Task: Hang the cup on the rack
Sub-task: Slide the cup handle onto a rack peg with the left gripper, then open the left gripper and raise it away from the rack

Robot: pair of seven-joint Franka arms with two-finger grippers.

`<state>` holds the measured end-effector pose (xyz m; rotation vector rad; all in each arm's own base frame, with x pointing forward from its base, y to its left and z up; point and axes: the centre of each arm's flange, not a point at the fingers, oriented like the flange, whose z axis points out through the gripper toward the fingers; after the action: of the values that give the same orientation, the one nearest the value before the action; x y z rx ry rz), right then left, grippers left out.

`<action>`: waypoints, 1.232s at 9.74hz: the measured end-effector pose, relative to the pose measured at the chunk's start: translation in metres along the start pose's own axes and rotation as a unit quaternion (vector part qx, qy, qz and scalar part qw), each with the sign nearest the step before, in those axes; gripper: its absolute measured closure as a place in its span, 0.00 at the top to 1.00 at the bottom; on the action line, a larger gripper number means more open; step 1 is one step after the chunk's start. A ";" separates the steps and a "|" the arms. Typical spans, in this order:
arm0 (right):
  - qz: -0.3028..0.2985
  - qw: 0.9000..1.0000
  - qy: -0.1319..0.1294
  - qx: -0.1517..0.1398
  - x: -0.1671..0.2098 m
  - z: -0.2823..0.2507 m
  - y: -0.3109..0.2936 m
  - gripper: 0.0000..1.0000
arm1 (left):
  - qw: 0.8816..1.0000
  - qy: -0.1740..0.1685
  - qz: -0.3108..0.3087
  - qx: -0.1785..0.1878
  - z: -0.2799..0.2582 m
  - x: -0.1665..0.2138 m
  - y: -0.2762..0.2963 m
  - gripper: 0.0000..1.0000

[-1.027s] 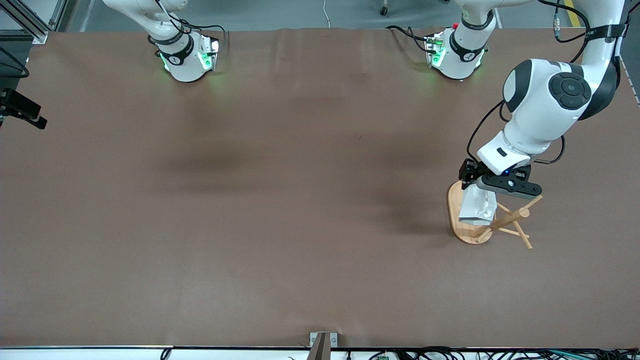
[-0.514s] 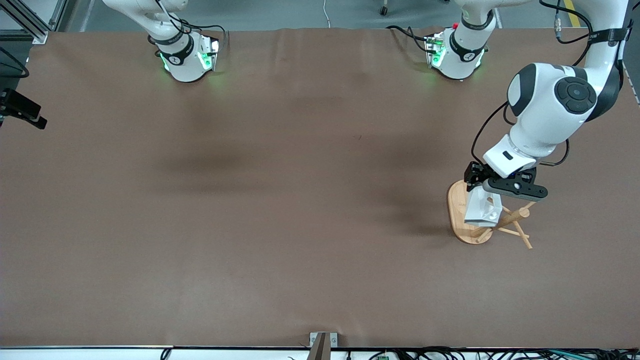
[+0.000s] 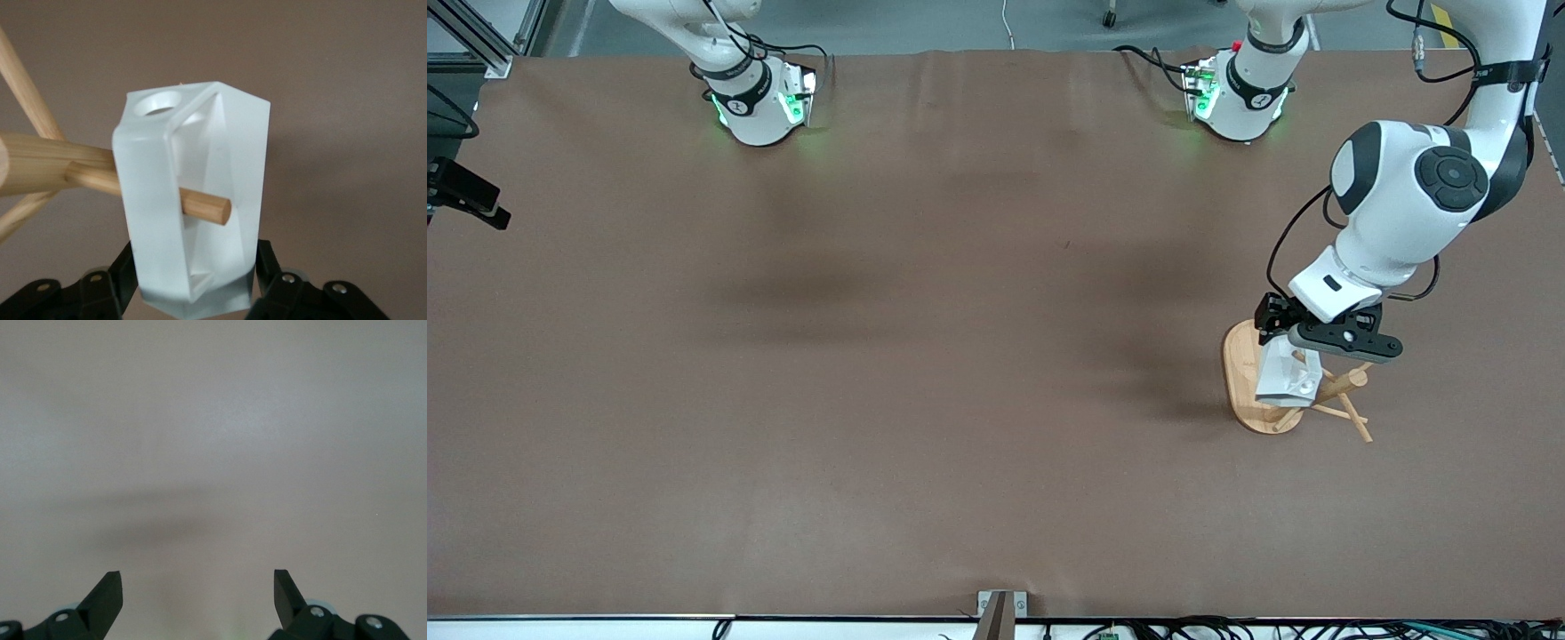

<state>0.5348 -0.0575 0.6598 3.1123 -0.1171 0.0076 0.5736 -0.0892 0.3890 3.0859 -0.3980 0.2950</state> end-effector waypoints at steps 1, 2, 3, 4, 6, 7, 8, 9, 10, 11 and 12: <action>0.000 1.000 0.000 0.000 0.000 0.000 0.000 1.00 | 1.000 0.000 0.001 0.001 0.000 0.000 -0.003 0.75; 0.000 1.000 0.000 0.000 0.000 0.000 0.000 1.00 | 1.000 0.002 0.001 0.001 0.000 0.000 -0.004 0.86; 0.000 1.000 0.000 0.000 0.000 0.000 0.000 1.00 | 1.000 0.003 0.001 0.001 -0.001 0.001 -0.004 0.99; 0.000 1.000 0.001 0.000 0.000 0.000 0.000 1.00 | 1.000 0.005 0.001 0.001 -0.001 0.001 -0.004 1.00; 0.000 1.000 0.001 0.000 0.000 0.000 0.000 1.00 | 1.000 0.015 0.001 0.003 -0.010 0.008 -0.005 1.00; 0.000 1.000 0.001 0.000 0.000 0.000 0.000 1.00 | 1.000 0.020 0.001 0.003 -0.017 0.012 -0.006 1.00; 0.000 1.000 0.001 0.000 0.000 0.000 0.000 1.00 | 1.000 0.018 0.000 0.004 -0.026 0.017 -0.006 1.00; 0.000 1.000 0.002 0.000 0.000 0.000 0.000 1.00 | 1.000 0.011 -0.002 0.005 -0.041 0.022 -0.009 1.00; 0.001 1.000 0.002 0.000 0.000 0.000 0.000 1.00 | 1.000 0.003 -0.008 0.007 -0.060 0.026 -0.016 1.00; 0.001 1.000 0.002 0.000 0.000 0.000 0.001 1.00 | 1.000 -0.004 -0.015 0.010 -0.080 0.028 -0.025 1.00; 0.002 1.000 0.002 0.000 0.000 0.000 0.001 1.00 | 1.000 -0.014 -0.020 0.012 -0.098 0.029 -0.030 1.00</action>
<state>0.5352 -0.0586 0.6602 3.1119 -0.1223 0.0148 0.5911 -0.0632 0.4911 3.1200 -0.3365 0.2590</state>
